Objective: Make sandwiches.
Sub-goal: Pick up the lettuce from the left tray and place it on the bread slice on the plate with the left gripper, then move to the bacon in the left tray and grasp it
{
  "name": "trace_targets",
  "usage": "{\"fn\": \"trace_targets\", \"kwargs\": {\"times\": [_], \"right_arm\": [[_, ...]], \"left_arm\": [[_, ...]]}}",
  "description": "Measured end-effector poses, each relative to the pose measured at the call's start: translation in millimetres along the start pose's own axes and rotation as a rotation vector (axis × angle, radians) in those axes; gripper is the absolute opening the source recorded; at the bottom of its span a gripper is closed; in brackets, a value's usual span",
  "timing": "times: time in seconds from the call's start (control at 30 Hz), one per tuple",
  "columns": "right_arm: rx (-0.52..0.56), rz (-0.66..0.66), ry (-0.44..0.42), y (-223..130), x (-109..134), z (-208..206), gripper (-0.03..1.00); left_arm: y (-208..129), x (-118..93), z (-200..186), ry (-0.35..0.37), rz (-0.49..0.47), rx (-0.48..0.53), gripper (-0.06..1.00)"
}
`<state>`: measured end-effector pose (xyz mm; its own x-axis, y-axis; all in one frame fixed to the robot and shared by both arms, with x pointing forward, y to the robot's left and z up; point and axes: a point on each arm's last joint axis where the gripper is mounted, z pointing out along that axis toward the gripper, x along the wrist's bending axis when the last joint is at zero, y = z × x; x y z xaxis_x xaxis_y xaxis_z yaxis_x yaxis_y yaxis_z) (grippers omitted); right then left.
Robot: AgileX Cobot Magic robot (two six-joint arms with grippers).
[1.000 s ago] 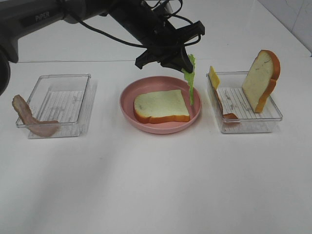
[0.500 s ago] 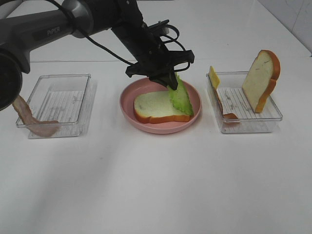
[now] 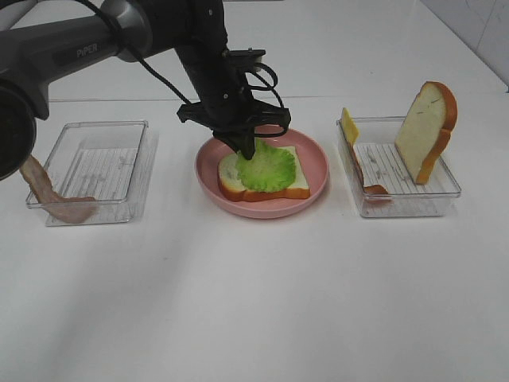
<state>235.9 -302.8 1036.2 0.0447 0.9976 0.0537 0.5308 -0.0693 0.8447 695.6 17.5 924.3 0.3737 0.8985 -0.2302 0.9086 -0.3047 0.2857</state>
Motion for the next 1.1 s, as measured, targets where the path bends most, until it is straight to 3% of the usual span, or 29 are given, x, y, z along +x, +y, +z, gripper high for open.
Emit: {"fn": "trace_targets", "kwargs": {"times": [0.23,0.27,0.3,0.33,0.37,0.4,0.43,0.47,0.5,0.53,0.63,0.7,0.97,1.07,1.1], "right_arm": [[0.000,0.000,0.000,0,0,0,0.89],[0.000,0.000,0.000,0,0,0,0.89],[0.000,0.000,0.000,0,0,0,0.89],[0.000,0.000,0.000,0,0,0,0.89],[0.000,0.000,0.000,0,0,0,0.89],[0.000,0.000,0.000,0,0,0,0.89],[0.000,0.000,0.000,0,0,0,0.89],[0.000,0.000,0.000,0,0,0,0.89],[0.000,0.000,0.000,0,0,0,0.89],[0.000,0.000,0.000,0,0,0,0.89],[0.000,0.000,0.000,0,0,0,0.89],[0.000,0.000,0.000,0,0,0,0.89],[0.000,0.000,0.000,0,0,0,0.89],[0.000,0.000,0.000,0,0,0,0.89],[0.000,0.000,0.000,0,0,0,0.89]], "left_arm": [[1,0,-2,0.001,-0.020,-0.001,0.05],[2,-1,-4,0.002,-0.019,-0.004,0.18],[2,-1,-4,0.002,-0.019,-0.004,0.18],[6,-2,-11,0.004,-0.013,-0.020,0.40],[6,-2,-11,0.004,-0.013,-0.020,0.40],[10,-5,-21,0.007,-0.003,-0.035,0.70],[12,-6,-27,0.008,0.003,-0.043,0.81],[12,-6,-27,0.008,0.003,-0.043,0.81],[17,-9,-39,0.007,0.011,-0.069,0.92],[22,-11,-50,0.009,0.021,-0.106,0.96],[25,-12,-56,0.010,0.027,-0.129,0.97],[32,-17,-78,0.000,0.039,-0.197,0.99],[32,-17,-116,0.002,0.082,-0.242,0.99],[25,-4,-134,0.026,0.059,-0.220,0.99],[15,13,-143,0.067,0.035,-0.183,0.99]]}}
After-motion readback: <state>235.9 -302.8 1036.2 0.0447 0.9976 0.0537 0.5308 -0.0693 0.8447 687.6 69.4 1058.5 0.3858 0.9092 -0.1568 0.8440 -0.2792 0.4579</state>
